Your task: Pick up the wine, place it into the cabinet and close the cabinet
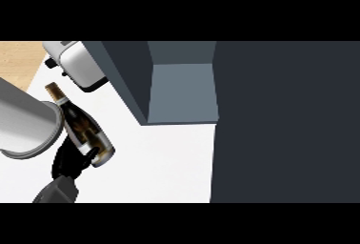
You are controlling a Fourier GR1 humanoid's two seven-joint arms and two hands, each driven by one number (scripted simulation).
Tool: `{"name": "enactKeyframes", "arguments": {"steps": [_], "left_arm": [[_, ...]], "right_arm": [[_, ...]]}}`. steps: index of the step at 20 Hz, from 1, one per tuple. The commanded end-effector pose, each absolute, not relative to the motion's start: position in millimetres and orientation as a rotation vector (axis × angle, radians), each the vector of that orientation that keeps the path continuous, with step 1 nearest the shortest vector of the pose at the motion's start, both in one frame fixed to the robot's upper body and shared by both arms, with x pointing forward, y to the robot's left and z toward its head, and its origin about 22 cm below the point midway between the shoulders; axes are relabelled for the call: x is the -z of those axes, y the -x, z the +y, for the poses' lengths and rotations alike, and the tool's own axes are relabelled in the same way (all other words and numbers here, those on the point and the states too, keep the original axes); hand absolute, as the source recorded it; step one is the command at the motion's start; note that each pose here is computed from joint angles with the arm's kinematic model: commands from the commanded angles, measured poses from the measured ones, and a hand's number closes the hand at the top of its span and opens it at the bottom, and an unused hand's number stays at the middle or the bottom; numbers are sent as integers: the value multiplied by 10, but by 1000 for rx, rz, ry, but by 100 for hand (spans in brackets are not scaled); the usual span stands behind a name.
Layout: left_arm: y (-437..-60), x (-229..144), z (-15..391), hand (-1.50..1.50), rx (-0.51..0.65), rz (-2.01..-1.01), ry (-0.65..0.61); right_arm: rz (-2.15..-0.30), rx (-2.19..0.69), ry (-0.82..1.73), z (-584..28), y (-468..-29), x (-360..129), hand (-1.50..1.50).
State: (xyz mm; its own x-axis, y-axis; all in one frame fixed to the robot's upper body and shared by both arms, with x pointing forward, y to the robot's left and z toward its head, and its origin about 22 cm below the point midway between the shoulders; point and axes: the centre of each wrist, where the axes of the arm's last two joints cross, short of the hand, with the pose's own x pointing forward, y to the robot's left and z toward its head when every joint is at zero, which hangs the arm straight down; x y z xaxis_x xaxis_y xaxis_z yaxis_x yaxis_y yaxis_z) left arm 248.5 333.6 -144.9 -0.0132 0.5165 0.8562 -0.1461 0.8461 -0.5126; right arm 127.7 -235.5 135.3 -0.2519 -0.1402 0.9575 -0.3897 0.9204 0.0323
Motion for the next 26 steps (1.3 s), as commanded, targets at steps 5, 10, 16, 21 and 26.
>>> {"name": "enactKeyframes", "arguments": {"steps": [5, 10, 16, 21, 26], "left_arm": [[-2636, 1457, 3000, 150, -440, -1571, 351], [-2373, 1580, 2936, 150, -226, -1635, 283], [-2353, 1527, 2830, 150, -59, -1775, 70], [-2277, 1392, 2747, 150, 42, -1756, -48], [-2593, 1010, 2496, 150, 48, -1712, -53]], "right_arm": [[-1887, -246, -398, -2388, -1137, -1598, -150], [-1863, -262, -399, -2434, -1083, -1595, -150], [-1883, -249, -387, -2368, -1104, -1484, -150], [-1872, -237, -382, -2436, -940, -1549, -150], [-1858, -249, -378, -2391, -894, -1525, -150]]}}
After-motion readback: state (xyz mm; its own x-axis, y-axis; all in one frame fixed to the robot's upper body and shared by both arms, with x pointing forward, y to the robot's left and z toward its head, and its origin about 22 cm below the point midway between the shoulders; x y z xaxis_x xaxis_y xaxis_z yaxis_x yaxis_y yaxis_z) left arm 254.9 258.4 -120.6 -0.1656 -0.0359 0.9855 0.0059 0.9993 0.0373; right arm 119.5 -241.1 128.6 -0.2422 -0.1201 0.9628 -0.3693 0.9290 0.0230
